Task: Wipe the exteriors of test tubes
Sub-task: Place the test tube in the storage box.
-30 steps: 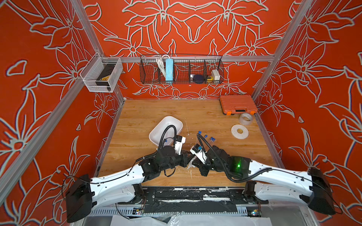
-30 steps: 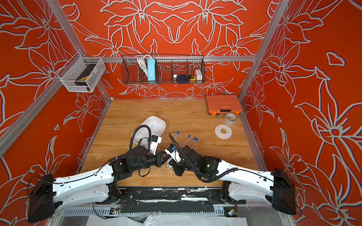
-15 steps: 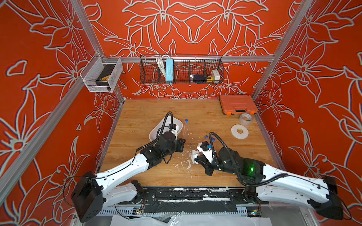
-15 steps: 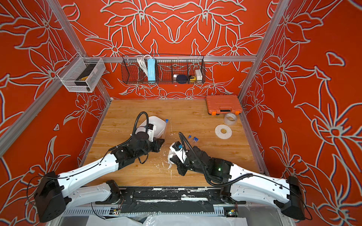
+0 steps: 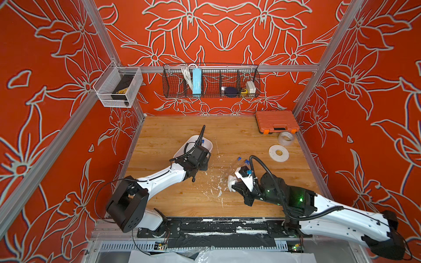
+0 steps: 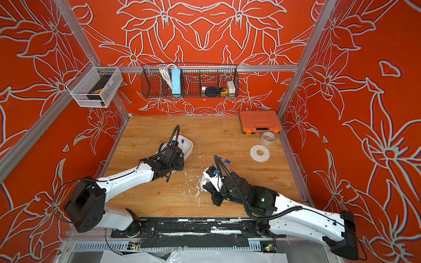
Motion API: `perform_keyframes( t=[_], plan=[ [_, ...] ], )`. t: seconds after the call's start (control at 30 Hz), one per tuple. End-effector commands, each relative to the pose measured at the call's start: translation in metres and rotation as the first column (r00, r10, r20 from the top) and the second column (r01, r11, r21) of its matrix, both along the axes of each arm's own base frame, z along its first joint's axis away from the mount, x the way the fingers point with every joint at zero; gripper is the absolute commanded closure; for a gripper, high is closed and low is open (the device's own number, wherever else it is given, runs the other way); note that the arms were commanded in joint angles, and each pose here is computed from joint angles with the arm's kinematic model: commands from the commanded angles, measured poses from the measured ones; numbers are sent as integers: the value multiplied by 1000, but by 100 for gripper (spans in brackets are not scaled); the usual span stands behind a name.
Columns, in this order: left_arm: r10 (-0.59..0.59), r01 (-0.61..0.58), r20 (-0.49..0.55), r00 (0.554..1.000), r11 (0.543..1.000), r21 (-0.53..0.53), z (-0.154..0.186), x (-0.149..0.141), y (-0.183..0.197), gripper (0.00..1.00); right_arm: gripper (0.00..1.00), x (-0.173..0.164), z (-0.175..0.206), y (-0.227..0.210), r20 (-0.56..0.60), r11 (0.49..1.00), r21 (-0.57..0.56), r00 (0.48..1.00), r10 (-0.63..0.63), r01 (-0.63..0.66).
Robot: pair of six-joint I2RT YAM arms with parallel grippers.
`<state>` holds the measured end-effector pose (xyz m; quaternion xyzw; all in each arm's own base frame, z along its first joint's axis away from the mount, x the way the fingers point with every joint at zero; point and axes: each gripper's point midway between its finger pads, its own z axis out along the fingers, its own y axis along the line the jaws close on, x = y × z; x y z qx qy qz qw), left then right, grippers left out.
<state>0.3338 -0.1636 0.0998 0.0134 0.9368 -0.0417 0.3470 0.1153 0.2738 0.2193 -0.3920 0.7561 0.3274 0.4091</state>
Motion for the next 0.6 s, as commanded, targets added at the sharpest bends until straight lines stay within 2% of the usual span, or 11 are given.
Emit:
perform_keyframes(
  t=[0.0, 0.23, 0.57],
  plan=[
    [19, -19, 2, 1000, 997, 76, 0, 6, 13, 92, 100, 4, -8, -9, -8, 999, -15, 999, -42, 42],
    [26, -21, -53, 998, 995, 102, -15, 17, 24, 92, 100, 3, -4, -13, -21, 999, -20, 999, -50, 49],
    [-55, 56, -161, 985, 998, 1, -40, 16, 7, 89, 100, 6, 9, -22, 2, 996, -44, 997, -78, 78]
  ],
)
